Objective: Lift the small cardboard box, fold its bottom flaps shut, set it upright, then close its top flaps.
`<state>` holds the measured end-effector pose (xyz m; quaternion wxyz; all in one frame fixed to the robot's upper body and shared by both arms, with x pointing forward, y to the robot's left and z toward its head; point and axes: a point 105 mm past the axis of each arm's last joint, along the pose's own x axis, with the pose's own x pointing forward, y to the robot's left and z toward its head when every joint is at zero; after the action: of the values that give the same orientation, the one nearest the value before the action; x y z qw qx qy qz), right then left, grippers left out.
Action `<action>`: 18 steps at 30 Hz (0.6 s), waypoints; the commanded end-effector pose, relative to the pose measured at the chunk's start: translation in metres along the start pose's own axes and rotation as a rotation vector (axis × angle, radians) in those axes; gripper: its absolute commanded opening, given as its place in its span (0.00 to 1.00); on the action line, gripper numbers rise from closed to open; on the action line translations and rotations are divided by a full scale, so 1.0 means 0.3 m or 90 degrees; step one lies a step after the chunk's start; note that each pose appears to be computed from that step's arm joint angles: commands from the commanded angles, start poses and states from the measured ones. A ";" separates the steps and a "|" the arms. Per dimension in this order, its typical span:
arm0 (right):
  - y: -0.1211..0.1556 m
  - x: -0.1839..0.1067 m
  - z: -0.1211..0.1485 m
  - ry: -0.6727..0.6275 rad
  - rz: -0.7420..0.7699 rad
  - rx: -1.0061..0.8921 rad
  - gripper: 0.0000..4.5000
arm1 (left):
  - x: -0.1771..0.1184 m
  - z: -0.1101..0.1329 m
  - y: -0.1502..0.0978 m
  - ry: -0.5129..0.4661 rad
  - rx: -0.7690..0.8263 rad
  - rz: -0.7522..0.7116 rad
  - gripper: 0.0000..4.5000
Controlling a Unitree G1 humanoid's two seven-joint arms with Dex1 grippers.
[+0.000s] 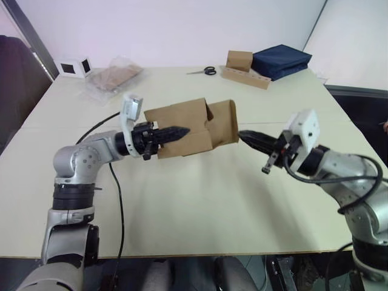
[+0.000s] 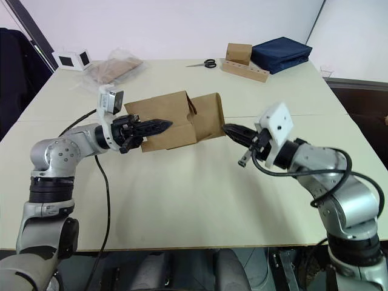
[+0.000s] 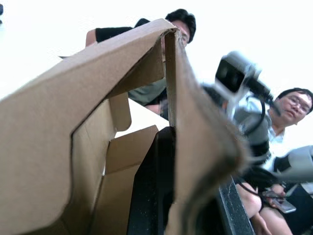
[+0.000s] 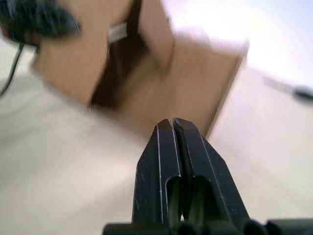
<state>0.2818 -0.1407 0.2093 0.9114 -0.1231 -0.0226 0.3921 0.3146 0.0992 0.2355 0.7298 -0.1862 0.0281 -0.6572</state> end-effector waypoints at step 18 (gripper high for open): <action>0.135 0.136 0.080 -0.108 0.071 0.026 0.00 | 0.067 0.024 -0.080 -0.003 0.007 -0.074 0.02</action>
<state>0.2832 -0.0861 0.2112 0.8940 -0.0635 -0.0606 0.4393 0.3048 0.0851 0.2388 0.7043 -0.1998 0.0350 -0.6803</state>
